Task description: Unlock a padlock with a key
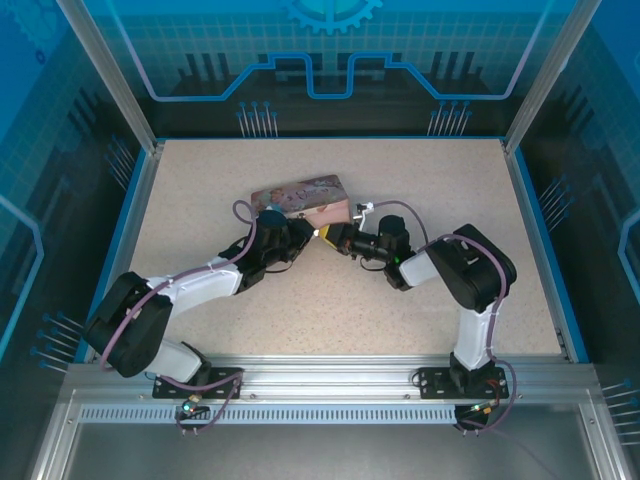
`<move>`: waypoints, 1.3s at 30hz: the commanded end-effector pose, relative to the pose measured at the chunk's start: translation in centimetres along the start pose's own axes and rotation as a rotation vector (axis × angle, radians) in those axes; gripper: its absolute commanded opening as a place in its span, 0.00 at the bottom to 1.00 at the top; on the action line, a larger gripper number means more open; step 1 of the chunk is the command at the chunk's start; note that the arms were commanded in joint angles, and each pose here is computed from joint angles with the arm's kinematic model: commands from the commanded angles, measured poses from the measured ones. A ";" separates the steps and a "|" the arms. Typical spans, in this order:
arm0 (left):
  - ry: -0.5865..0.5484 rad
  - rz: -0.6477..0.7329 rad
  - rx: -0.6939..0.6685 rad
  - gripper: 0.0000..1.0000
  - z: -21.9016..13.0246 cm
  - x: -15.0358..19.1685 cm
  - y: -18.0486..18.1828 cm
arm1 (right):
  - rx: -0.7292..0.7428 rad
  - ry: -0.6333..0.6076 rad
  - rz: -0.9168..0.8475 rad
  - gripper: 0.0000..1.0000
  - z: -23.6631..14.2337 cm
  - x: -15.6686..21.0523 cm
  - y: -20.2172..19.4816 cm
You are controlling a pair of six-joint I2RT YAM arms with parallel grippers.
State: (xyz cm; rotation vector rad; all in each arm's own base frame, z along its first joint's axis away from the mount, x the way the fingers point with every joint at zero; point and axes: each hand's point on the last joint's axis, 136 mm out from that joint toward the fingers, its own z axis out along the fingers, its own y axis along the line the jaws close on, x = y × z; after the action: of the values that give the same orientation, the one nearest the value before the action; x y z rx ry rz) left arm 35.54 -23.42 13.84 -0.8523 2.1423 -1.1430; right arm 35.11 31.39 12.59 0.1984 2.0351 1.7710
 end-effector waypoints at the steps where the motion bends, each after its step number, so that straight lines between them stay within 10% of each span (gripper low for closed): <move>1: 0.141 0.007 0.096 0.00 -0.4 3.1 -2.1 | -0.047 -0.053 0.028 0.11 0.6 -1.1 0.8; 39: 0.142 0.004 0.097 0.00 -0.2 3.3 -1.1 | -0.121 -0.139 0.820 0.01 2.0 0.5 0.6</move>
State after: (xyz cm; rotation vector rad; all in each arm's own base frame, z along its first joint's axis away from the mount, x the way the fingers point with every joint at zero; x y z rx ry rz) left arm 35.62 -22.27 12.66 -0.8829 2.1284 -1.1075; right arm 35.46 32.81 11.06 1.0627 1.9545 2.1042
